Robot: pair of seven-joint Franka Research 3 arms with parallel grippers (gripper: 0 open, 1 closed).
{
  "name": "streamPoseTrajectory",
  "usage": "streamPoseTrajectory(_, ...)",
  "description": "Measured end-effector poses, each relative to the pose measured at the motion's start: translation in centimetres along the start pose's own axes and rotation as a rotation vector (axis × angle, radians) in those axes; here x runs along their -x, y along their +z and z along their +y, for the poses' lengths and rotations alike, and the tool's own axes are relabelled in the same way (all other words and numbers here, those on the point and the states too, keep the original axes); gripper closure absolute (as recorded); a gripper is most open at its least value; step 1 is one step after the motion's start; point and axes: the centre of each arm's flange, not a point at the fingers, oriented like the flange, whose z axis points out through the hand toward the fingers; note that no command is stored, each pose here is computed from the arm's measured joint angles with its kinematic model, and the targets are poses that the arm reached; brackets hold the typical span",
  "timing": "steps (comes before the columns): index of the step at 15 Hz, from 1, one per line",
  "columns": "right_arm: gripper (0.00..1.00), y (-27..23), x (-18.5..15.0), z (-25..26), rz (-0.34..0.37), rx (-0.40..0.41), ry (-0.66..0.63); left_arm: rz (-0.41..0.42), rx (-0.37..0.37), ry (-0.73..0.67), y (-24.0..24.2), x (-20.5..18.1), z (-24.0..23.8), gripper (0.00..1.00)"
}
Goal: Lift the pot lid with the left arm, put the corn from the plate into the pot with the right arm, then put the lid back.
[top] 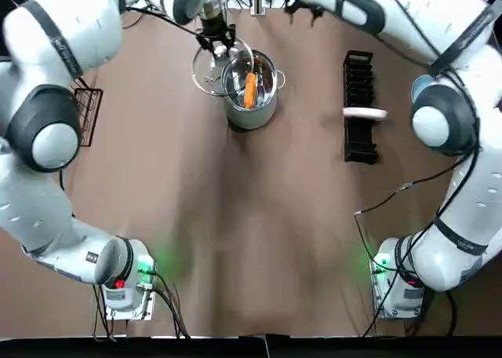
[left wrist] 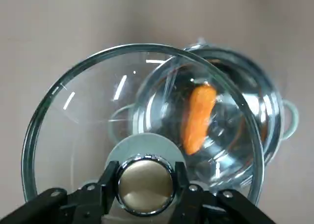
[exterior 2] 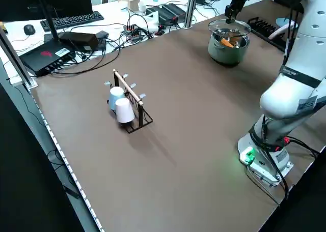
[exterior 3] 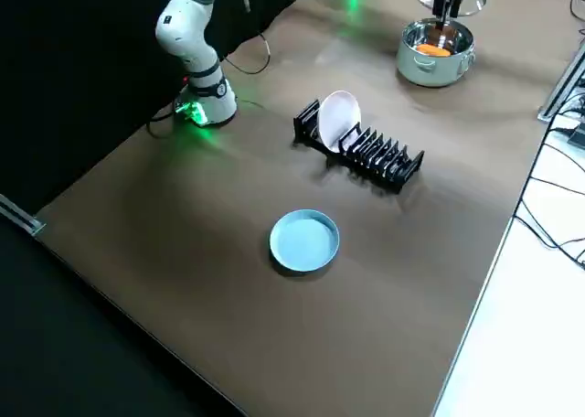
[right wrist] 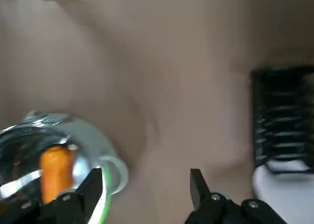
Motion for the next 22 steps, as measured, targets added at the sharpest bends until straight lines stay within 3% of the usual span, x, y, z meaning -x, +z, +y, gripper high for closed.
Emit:
streamPoseTrajectory(3, 0.19, -1.6, -3.3, 9.8, -0.023, 0.006, -0.127, 0.067, 0.011, 0.001, 4.3, 0.4, 3.3, 0.49)
streamPoseTrajectory(7, 0.15, -4.3, -4.3, 20.1, -0.097, 0.019, -0.24, 0.076, 0.018, -0.013, 8.9, 1.4, 5.6, 0.49)
streamPoseTrajectory(14, 0.13, -10.4, -1.9, 25.9, -0.131, 0.038, -0.325, 0.09, 0.025, -0.037, 8.8, 1.7, 7.2, 0.49)
streamPoseTrajectory(17, 0.01, -12.1, -0.2, 26.7, -0.121, 0.003, -0.311, 0.096, 0.015, -0.038, 9.3, 2.2, 7.9, 0.49)
streamPoseTrajectory(22, 0.0, -14.1, 1.7, 28.8, -0.101, 0.007, -0.283, 0.096, 0.01, -0.043, 9.4, 2.0, 7.7, 0.49)
